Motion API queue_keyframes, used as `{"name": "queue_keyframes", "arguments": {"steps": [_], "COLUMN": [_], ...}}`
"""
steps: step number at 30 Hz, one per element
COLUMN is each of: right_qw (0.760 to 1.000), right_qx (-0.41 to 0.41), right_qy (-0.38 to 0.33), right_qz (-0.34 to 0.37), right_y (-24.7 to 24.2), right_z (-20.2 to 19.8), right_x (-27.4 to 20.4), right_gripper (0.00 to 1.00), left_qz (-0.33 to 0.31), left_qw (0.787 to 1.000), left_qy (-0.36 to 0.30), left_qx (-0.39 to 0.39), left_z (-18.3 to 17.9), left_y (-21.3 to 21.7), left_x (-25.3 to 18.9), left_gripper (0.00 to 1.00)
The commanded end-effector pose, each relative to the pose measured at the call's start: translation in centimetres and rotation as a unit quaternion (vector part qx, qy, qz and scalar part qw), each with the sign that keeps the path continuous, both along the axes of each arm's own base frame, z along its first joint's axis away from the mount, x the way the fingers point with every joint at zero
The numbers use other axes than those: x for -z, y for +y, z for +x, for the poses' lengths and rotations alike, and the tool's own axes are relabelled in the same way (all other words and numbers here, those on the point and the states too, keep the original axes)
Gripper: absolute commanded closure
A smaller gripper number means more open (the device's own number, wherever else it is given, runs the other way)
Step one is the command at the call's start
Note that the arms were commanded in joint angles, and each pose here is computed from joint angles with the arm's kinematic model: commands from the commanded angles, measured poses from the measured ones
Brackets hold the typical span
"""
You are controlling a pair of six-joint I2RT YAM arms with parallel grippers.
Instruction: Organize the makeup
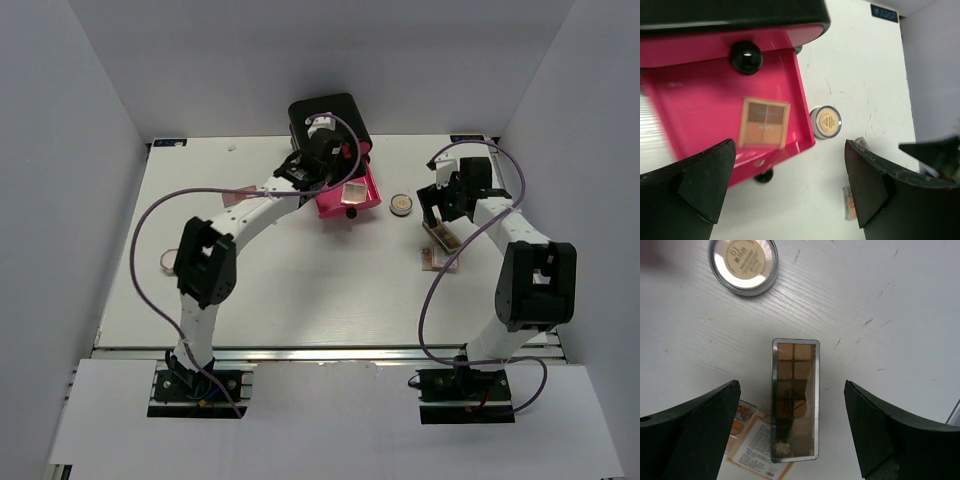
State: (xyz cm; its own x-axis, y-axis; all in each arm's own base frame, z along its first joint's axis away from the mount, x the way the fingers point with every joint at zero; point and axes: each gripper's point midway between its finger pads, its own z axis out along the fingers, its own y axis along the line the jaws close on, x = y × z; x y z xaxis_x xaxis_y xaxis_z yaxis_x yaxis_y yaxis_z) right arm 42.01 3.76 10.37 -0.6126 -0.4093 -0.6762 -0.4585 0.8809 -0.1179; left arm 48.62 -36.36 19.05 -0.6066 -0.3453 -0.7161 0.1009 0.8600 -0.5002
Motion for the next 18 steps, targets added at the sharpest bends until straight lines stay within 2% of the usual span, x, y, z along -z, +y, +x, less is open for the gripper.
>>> {"name": "queue_keyframes", "arguments": {"steps": [1,6,10,13,18], "right_qw": [0.998,0.996,0.992,0.99,0.985], "right_qx": [-0.017,-0.014,-0.012,-0.01,-0.007], "right_qy": [0.025,0.069,0.111,0.131,0.16], "right_qz": [-0.052,-0.056,-0.057,-0.058,-0.059], "right_y": [-1.6,-2.0,-2.3,-2.4,-2.8], "right_z": [0.5,1.3,0.7,0.3,-0.4], "right_x": [0.4,2.6,4.4,5.7,7.5], "right_gripper": [0.11,0.12,0.16,0.17,0.2], "left_qz": [0.025,0.072,0.075,0.087,0.086], "left_qw": [0.992,0.988,0.989,0.987,0.985], "left_qy": [-0.126,-0.12,-0.065,-0.041,-0.011], "left_qx": [-0.008,-0.065,-0.107,-0.128,-0.146], "left_z": [-1.6,-4.1,-5.0,-6.2,-8.4], "left_y": [4.0,12.8,20.3,23.7,26.1], "left_x": [-9.8,-9.2,-7.3,-5.9,-3.6], "left_gripper": [0.02,0.02,0.02,0.02,0.02]}}
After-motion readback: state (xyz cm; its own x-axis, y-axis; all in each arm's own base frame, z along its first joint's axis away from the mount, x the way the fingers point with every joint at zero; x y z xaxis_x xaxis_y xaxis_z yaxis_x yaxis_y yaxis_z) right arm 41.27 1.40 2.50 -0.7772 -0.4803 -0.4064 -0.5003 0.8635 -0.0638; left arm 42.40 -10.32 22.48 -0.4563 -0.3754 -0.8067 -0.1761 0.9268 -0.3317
